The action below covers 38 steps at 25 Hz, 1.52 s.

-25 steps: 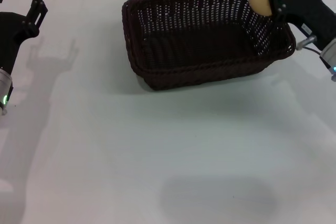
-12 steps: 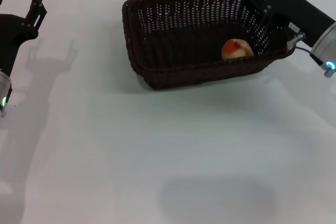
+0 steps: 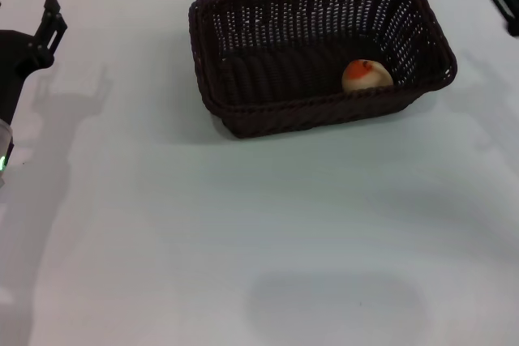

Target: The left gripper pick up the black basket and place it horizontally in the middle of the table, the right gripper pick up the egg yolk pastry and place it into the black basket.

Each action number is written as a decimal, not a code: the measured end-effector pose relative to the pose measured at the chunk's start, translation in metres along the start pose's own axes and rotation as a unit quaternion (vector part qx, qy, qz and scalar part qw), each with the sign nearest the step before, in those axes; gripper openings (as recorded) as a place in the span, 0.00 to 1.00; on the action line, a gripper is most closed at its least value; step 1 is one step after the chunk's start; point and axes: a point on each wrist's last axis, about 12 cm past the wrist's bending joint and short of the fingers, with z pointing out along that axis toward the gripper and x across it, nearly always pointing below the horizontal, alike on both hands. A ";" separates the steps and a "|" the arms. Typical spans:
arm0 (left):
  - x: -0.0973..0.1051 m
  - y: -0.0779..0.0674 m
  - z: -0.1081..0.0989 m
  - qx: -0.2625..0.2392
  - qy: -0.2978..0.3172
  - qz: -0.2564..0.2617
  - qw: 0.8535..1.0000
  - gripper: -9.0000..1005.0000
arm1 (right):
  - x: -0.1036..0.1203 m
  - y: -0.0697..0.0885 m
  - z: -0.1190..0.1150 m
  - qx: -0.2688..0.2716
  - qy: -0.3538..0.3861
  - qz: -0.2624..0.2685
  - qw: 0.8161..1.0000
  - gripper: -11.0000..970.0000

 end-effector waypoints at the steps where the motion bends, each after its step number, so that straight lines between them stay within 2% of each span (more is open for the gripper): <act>1: 0.000 0.001 -0.001 -0.001 0.000 -0.002 1.000 0.81 | 0.000 -0.002 -0.010 0.014 -0.005 0.001 1.000 0.64; 2: 0.001 0.002 -0.002 -0.004 0.001 -0.008 1.000 0.81 | 0.001 -0.005 -0.029 0.043 -0.013 -0.004 0.999 0.65; 3: 0.001 0.002 -0.002 -0.004 0.001 -0.008 1.000 0.81 | 0.001 -0.005 -0.029 0.043 -0.013 -0.004 0.999 0.65; 6: 0.002 0.005 -0.005 -0.008 0.005 -0.011 1.000 0.81 | 0.001 -0.009 -0.059 0.091 -0.023 -0.014 0.995 0.65; 7: 0.004 0.007 -0.009 -0.013 0.007 -0.010 1.000 0.81 | 0.001 -0.010 -0.080 0.119 -0.028 -0.016 0.992 0.65; 8: 0.004 0.007 -0.009 -0.013 0.007 -0.010 1.000 0.81 | 0.001 -0.010 -0.080 0.119 -0.028 -0.016 0.992 0.65; 12: 0.008 0.013 -0.017 -0.027 0.016 -0.010 0.999 0.81 | 0.001 -0.007 -0.118 0.173 -0.026 -0.045 0.984 0.65; 20: 0.011 0.026 -0.027 -0.063 0.023 -0.018 0.998 0.81 | 0.000 0.002 -0.151 0.223 -0.029 -0.061 0.972 0.65; 22: 0.013 0.030 -0.031 -0.070 0.029 -0.016 0.997 0.81 | -0.001 0.003 -0.162 0.259 -0.030 -0.078 0.962 0.65; 26: 0.016 0.031 -0.034 -0.072 0.036 -0.013 0.997 0.81 | -0.003 0.004 -0.168 0.293 -0.038 -0.087 0.951 0.65; 38: 0.018 0.032 -0.035 -0.075 0.040 -0.012 0.996 0.81 | 0.001 0.004 -0.154 0.274 -0.034 -0.077 0.958 0.65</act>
